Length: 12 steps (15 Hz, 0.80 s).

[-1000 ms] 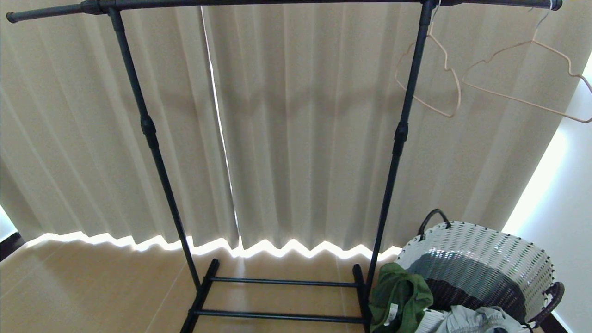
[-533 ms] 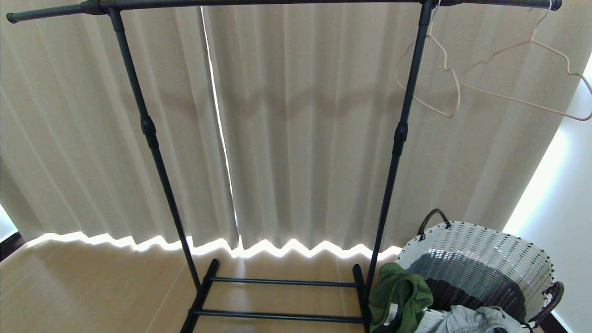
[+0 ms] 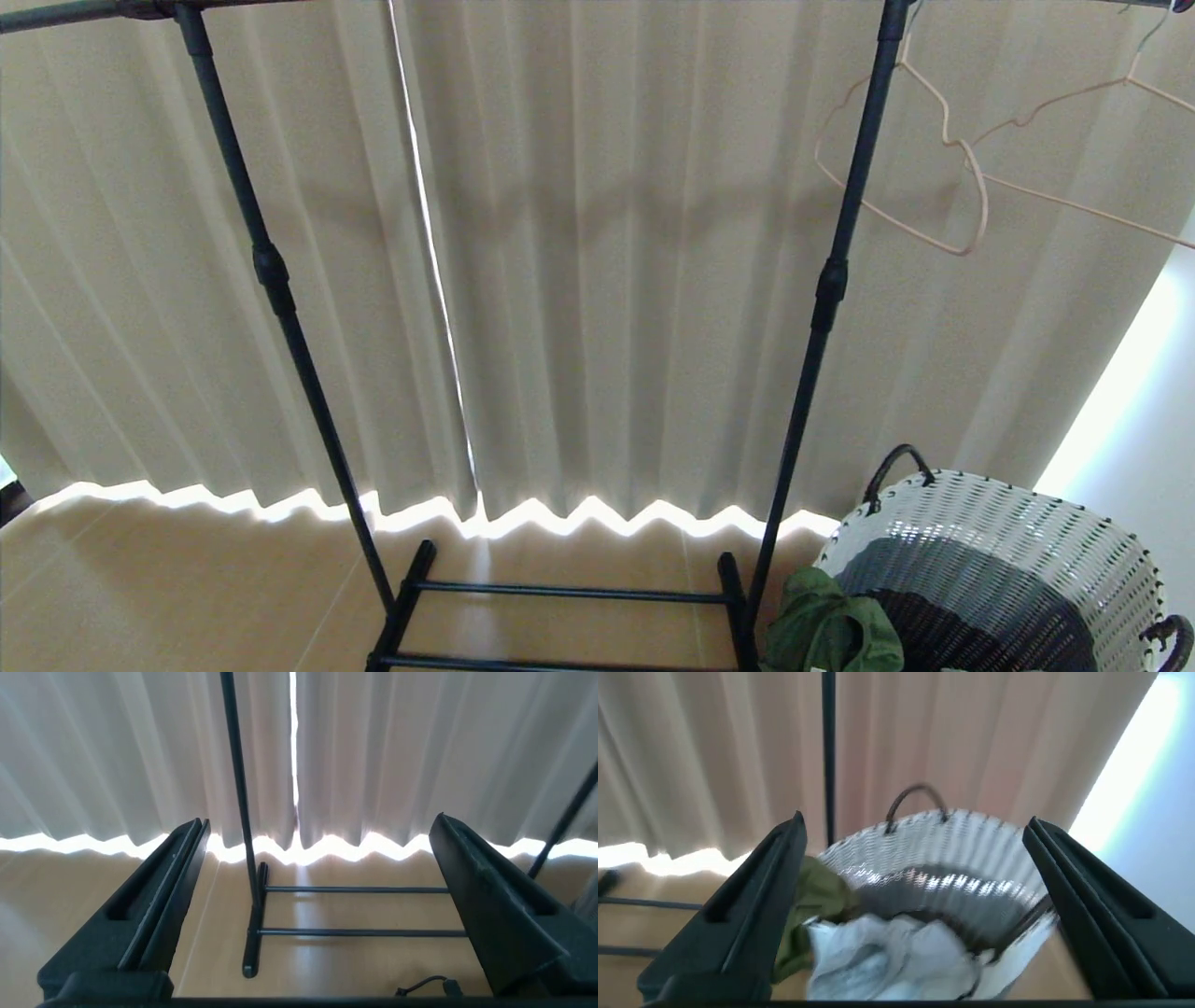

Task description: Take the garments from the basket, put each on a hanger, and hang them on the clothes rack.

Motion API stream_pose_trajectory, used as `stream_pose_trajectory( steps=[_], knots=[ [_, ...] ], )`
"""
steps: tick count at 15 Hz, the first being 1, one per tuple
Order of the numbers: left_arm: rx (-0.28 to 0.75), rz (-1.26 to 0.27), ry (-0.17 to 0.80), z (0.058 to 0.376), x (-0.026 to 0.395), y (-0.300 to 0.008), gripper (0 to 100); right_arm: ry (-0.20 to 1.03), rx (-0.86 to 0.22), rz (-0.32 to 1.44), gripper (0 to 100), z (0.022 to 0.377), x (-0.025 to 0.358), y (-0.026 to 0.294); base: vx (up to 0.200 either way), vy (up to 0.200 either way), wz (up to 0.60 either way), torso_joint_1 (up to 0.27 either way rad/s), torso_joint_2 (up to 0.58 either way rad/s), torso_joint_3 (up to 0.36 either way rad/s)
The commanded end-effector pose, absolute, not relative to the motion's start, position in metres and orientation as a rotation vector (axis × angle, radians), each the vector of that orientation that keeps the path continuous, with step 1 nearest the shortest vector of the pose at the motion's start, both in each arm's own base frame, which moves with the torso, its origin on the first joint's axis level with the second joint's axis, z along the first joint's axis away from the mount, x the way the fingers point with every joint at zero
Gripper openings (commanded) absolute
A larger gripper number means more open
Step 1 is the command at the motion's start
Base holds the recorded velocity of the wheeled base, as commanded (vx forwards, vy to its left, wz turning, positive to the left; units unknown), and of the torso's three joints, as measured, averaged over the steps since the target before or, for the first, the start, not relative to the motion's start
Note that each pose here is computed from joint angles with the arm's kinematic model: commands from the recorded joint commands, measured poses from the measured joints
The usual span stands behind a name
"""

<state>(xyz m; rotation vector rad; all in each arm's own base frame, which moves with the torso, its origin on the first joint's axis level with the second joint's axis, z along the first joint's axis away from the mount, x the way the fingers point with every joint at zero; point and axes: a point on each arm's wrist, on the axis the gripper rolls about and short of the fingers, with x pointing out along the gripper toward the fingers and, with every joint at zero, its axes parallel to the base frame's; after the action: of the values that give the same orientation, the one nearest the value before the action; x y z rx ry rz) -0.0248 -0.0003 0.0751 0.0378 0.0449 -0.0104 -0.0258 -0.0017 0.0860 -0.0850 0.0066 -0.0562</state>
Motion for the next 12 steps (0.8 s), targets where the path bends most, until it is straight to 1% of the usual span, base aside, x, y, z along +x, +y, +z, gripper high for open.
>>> stream_pose_trajectory(
  steps=[1,2,4,5,6,8,9,10,11,12],
  knots=[
    [0.038,-0.012,0.044,0.075,-0.025,0.0,100,0.092,-0.195,-0.014,100,0.099,-0.023,-0.002,0.0,0.0,0.0,0.0,0.0,0.0],
    [0.038,-0.012,0.043,0.076,-0.025,0.0,100,0.204,-0.257,0.022,100,0.101,-0.016,-0.003,0.0,0.0,0.0,0.0,0.0,0.0],
    [0.038,-0.01,0.044,0.075,-0.025,0.0,100,0.42,-0.323,0.07,100,0.1,0.003,-0.001,0.0,0.0,0.0,0.0,0.0,0.0],
    [0.038,-0.01,0.044,0.075,-0.025,0.0,100,0.458,-0.334,0.078,100,0.1,0.007,-0.001,0.0,0.0,0.0,0.0,0.0,0.0],
    [0.037,-0.01,0.043,0.076,-0.025,0.0,100,0.599,-0.379,0.11,100,0.1,0.023,0.0,0.0,0.0,0.0,0.0,0.0,0.0],
    [0.038,-0.01,0.043,0.076,-0.025,0.0,100,0.742,-0.456,0.146,100,0.1,0.042,0.001,0.0,0.0,0.0,0.0,0.0,0.0],
    [0.038,-0.01,0.044,0.075,-0.025,0.0,100,0.793,-0.486,0.142,100,0.099,0.048,0.001,0.0,0.0,0.0,0.0,0.0,0.0],
    [0.037,-0.01,0.044,0.075,-0.025,0.0,100,0.902,-0.59,0.134,100,0.096,0.061,-0.001,0.0,0.0,0.0,0.0,0.0,0.0],
    [0.037,-0.01,0.044,0.075,-0.025,0.0,100,0.956,-0.644,0.142,100,0.095,0.071,-0.001,0.0,0.0,0.0,0.0,0.0,0.0],
    [0.037,-0.008,0.044,0.075,-0.025,0.0,100,0.995,-0.674,0.156,100,0.092,0.079,-0.001,0.0,0.0,0.0,0.0,0.0,0.0]
  ],
)
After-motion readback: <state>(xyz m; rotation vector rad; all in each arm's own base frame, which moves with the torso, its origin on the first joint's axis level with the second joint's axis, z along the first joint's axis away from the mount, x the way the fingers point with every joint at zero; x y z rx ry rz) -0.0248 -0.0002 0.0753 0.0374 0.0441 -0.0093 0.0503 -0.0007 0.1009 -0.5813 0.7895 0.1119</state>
